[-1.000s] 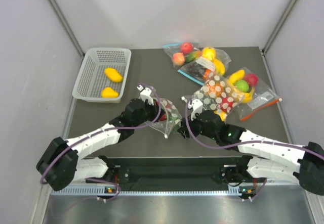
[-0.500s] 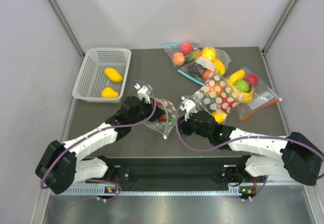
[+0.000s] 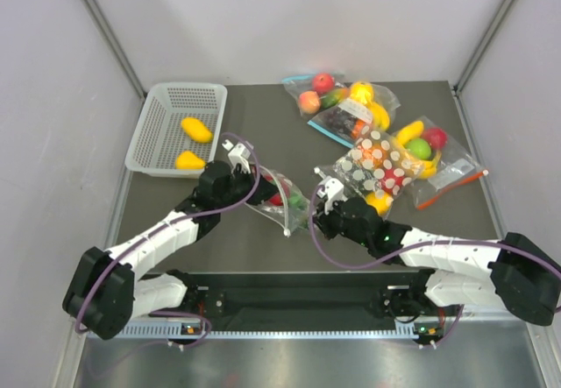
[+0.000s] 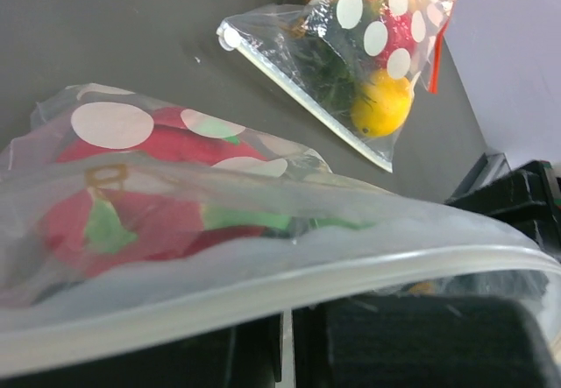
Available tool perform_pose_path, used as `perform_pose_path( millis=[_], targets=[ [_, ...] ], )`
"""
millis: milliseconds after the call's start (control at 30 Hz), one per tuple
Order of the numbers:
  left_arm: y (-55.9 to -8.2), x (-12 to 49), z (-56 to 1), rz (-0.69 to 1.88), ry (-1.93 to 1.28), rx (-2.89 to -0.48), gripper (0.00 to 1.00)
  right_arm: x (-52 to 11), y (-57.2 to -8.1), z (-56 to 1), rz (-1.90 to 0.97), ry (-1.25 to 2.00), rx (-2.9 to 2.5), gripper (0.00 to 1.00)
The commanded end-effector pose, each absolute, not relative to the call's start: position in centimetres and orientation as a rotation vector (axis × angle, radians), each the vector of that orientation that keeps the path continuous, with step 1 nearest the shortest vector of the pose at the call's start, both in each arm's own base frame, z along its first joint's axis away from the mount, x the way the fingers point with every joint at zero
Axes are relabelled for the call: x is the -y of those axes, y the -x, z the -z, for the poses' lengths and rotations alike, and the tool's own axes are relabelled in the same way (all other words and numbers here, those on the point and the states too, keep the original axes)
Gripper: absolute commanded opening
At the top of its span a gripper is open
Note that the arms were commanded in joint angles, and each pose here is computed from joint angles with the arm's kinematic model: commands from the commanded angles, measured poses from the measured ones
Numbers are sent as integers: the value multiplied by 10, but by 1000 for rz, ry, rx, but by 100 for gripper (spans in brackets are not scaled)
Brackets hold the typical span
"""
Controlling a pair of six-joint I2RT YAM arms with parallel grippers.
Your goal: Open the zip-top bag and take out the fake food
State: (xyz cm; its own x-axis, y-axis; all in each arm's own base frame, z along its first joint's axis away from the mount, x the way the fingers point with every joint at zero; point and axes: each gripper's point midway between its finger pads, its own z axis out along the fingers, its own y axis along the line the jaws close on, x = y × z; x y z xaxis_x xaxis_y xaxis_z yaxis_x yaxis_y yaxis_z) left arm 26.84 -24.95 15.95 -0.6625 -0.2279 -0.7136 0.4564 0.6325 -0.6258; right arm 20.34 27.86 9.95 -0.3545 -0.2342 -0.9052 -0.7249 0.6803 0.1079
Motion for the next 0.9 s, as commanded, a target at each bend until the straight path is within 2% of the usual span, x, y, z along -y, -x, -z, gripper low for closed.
perform_pose_path(
  millis=[0, 333, 867],
  targets=[
    [-274, 257, -221, 1168, -267, -1833, 0, -268, -212, -101, -574, 663, -1925, 0],
    [-252, 250, -211, 1144, -474, -1900, 0, -230, -251, -107, -508, 371, -2017, 0],
    [-259, 234, -232, 1174, -417, -1822, 0, -204, -261, -89, -438, 258, -2110, 0]
  ],
)
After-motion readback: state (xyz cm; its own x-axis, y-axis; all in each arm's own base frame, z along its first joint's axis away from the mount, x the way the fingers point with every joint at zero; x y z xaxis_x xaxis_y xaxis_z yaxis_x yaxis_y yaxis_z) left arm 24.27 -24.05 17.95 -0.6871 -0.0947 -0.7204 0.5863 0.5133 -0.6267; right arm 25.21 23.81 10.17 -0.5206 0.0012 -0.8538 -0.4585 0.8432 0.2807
